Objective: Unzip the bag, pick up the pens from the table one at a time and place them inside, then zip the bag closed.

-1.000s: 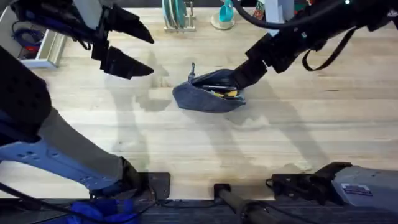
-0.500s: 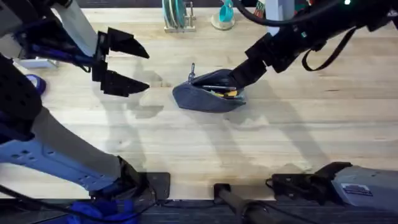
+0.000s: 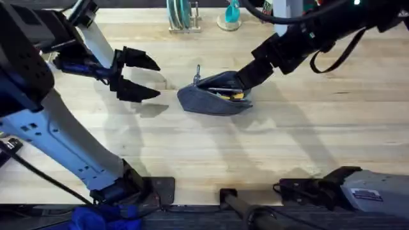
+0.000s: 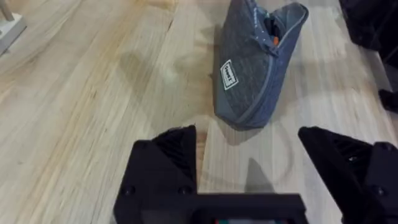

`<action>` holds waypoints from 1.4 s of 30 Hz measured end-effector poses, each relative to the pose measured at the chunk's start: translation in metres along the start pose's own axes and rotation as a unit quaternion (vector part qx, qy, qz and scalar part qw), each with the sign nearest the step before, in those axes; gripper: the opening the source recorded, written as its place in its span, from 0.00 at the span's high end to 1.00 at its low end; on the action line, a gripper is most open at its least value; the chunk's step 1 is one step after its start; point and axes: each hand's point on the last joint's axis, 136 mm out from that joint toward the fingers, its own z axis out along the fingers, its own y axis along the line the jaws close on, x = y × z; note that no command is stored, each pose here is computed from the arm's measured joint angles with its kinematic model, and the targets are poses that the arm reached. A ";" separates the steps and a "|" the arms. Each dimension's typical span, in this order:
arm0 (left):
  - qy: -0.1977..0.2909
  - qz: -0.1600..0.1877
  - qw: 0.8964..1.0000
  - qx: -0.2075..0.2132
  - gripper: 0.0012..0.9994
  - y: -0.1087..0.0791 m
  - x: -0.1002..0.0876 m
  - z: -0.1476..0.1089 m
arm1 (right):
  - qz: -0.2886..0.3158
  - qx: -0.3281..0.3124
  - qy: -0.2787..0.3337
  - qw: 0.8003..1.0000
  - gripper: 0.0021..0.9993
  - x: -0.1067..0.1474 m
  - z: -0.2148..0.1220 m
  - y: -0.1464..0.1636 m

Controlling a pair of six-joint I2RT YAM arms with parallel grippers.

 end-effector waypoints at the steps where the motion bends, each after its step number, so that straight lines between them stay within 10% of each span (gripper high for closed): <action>1: -0.004 -0.004 1.000 0.000 0.01 0.002 0.002 0.001 | 0.000 0.000 0.000 1.000 0.00 0.000 0.000 0.000; 16: 0.003 0.043 0.998 0.044 0.01 0.002 -0.006 0.043 | 0.001 0.000 0.000 1.000 0.00 0.000 0.000 0.000; 42: 0.001 0.041 0.998 0.042 0.01 0.002 -0.007 0.042 | 0.038 0.009 -0.041 0.998 0.00 -0.020 -0.001 -0.005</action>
